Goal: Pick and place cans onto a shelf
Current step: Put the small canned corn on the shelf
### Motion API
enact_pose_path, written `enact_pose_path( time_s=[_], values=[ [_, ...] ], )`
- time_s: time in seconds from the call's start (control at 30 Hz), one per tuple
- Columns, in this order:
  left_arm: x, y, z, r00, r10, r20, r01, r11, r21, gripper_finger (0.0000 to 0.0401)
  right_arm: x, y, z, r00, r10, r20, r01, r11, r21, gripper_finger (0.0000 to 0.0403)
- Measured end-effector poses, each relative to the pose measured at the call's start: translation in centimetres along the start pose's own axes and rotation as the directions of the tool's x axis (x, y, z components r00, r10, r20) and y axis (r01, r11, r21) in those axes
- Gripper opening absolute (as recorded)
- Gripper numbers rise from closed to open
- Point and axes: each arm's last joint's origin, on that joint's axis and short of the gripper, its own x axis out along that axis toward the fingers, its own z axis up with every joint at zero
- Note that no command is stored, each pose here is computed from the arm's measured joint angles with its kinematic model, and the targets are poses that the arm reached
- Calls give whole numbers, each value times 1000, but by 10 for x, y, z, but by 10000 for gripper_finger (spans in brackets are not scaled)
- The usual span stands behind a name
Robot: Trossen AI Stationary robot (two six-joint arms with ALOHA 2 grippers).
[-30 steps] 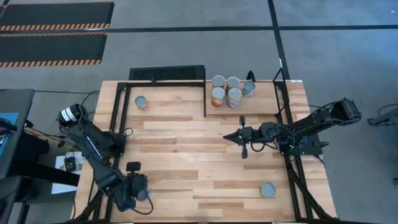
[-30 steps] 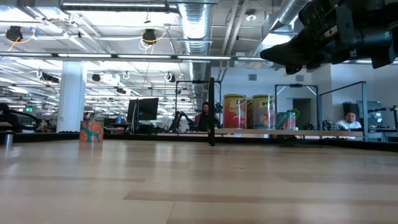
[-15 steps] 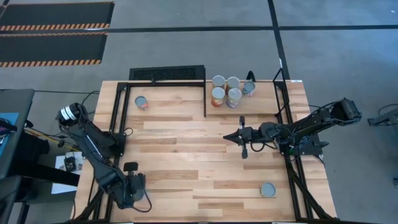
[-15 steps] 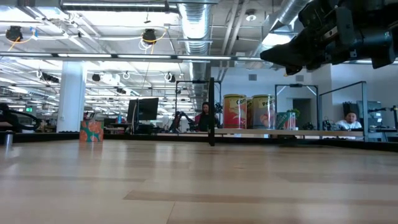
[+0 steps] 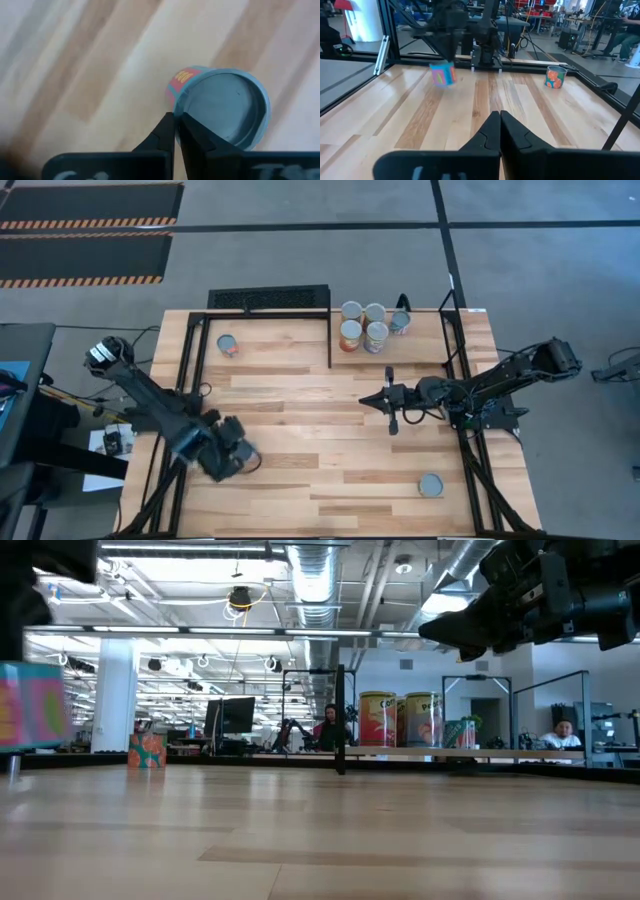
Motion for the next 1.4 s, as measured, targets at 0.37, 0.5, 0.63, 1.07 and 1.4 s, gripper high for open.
enact_pose_path(
  time_s=[0.37, 0.5, 0.63, 1.07, 1.4],
  values=[
    [55, 44, 93, 978, -96, 183, 95, 995, 16, 1, 0, 0, 0, 1000, 0, 0, 0, 1000, 0, 14],
    [59, 66, 127, 948, -122, 295, 128, 992, -1, 1, 0, 0, 0, 1000, 0, 0, 0, 1000, 1, 14],
    [67, 85, 147, 935, -145, 323, 166, 985, -38, 1, 0, 0, 0, 1000, 0, 0, 0, 1000, 1, 12],
    [105, 70, 196, 962, -159, 221, 149, 987, 61, 1, 0, 0, -2, 1000, -5, -17, 5, 1000, -2, 12],
    [113, 75, 237, 975, -127, 180, 116, 991, 72, 1, 0, 0, -2, 1000, -6, -23, 6, 1000, -3, 12]
  ],
)
